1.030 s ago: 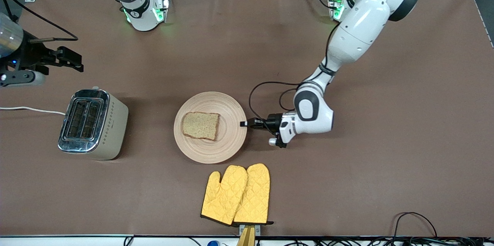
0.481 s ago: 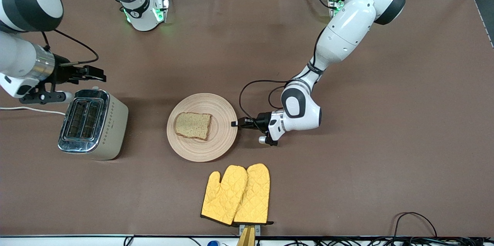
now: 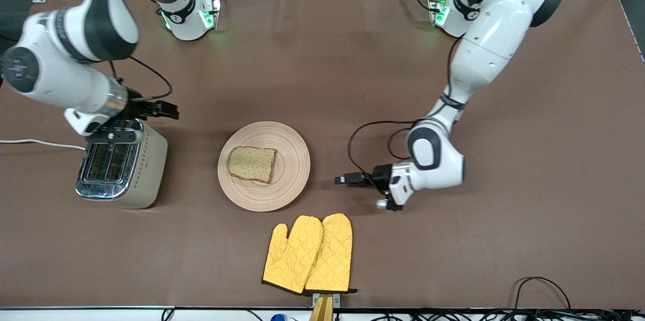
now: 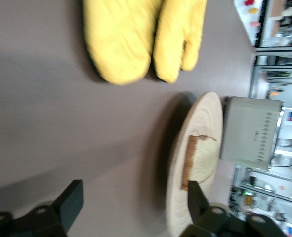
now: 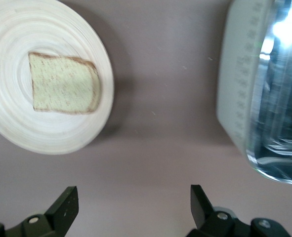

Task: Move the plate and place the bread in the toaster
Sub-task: 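Retract the left gripper while the right gripper reaches the bread slice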

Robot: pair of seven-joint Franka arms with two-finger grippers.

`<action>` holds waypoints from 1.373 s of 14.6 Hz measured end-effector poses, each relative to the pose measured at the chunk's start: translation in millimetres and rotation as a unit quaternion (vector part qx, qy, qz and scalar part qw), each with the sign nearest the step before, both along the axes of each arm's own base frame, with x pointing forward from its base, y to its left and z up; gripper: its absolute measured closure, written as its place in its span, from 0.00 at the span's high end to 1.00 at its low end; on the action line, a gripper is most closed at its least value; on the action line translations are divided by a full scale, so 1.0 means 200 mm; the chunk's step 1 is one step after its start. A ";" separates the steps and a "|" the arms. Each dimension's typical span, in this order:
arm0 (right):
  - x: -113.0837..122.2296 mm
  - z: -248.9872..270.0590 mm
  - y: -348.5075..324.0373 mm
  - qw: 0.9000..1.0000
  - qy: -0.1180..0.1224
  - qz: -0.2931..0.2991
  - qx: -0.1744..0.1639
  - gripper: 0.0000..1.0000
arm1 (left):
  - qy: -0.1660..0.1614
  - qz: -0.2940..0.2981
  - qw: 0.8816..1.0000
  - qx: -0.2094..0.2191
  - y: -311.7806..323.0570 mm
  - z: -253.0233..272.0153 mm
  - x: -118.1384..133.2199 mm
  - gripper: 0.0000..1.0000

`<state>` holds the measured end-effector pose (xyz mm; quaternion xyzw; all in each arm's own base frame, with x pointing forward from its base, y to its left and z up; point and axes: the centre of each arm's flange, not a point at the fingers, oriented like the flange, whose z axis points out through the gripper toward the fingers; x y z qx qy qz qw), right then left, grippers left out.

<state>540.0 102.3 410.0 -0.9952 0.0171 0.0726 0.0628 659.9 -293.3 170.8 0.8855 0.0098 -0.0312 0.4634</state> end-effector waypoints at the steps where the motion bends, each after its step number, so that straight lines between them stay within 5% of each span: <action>1: -0.01 -0.06 0.06 1.000 -0.012 -0.004 0.001 1.00 | -0.007 -0.016 1.000 0.027 0.15 0.09 0.04 1.00; 6: 0.03 -0.41 0.29 0.998 -0.056 -0.033 0.008 1.00 | -0.019 -0.088 0.981 0.169 0.80 0.51 0.13 1.00; 11: 0.08 -0.69 0.36 0.996 -0.054 -0.064 0.025 0.94 | -0.065 -0.134 0.925 0.349 1.03 1.07 0.08 1.00; 16: 0.10 -0.72 0.47 0.995 -0.053 -0.086 0.029 0.74 | -0.052 -0.069 0.912 0.402 1.30 1.66 -0.01 1.00; 18: 0.12 -0.73 0.47 0.994 -0.055 -0.088 0.030 0.55 | -0.057 -0.039 0.905 0.421 1.35 1.83 -0.06 1.00; 20: 0.13 -0.75 0.47 0.993 -0.062 -0.091 0.031 0.53 | -0.054 -0.033 0.899 0.433 1.34 2.00 -0.15 1.00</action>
